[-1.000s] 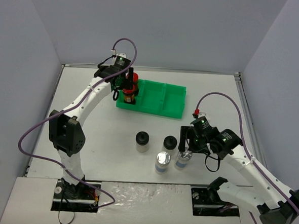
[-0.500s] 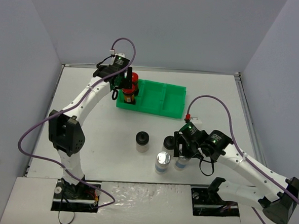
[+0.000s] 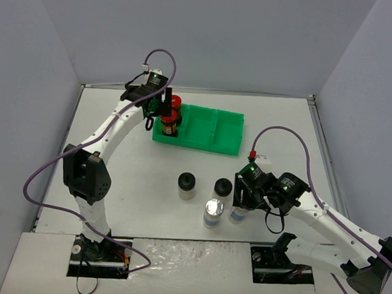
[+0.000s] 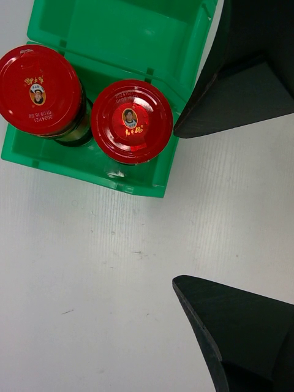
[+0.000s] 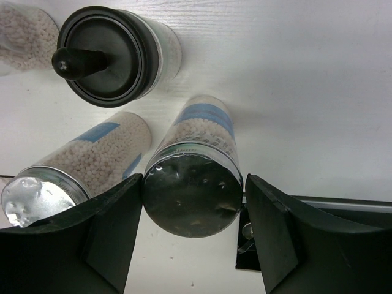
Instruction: Organize the condiment bottles
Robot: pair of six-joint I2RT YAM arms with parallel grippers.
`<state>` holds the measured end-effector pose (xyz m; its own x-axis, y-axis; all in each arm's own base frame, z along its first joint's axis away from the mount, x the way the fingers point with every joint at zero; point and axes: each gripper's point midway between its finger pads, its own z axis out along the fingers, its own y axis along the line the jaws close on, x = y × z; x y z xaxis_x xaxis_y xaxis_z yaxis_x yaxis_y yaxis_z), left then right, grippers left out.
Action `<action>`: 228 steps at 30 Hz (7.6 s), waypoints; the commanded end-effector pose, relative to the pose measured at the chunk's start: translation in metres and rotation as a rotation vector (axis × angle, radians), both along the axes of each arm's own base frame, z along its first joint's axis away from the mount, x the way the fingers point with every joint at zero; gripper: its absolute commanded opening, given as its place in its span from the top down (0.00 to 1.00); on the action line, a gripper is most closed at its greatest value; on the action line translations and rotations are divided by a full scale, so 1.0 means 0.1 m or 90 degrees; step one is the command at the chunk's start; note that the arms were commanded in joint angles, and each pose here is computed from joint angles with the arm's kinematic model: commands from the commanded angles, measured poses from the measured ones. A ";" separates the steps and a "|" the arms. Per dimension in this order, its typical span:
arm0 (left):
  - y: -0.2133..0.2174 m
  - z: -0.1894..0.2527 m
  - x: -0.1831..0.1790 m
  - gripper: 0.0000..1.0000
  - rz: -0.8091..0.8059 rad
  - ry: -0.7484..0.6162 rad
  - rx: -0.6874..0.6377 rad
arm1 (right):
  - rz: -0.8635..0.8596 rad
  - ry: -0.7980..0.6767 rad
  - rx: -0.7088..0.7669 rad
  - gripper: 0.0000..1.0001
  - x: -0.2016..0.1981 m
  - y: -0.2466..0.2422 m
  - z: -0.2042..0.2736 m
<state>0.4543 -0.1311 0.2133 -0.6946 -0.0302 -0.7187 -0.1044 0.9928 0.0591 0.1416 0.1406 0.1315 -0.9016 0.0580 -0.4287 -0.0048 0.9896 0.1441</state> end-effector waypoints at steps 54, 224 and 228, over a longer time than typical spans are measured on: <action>0.09 0.46 0.08 0.07 0.006 -0.071 -0.029 | -0.125 -0.370 -0.044 1.00 3.02 0.35 1.61; 0.26 0.36 0.02 0.06 0.024 -0.049 -0.005 | 0.010 -0.312 -0.047 1.00 1.72 1.05 1.64; 0.26 0.35 0.01 0.06 0.024 -0.048 -0.006 | -0.029 -0.311 -0.064 1.00 1.97 0.92 1.55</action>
<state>0.4508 -0.1098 0.2035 -0.7195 -0.0304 -0.6938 -0.1257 0.9882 0.0871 0.3051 0.2437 0.2626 -0.6774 -0.0344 -0.7348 -0.0775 0.9967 0.0247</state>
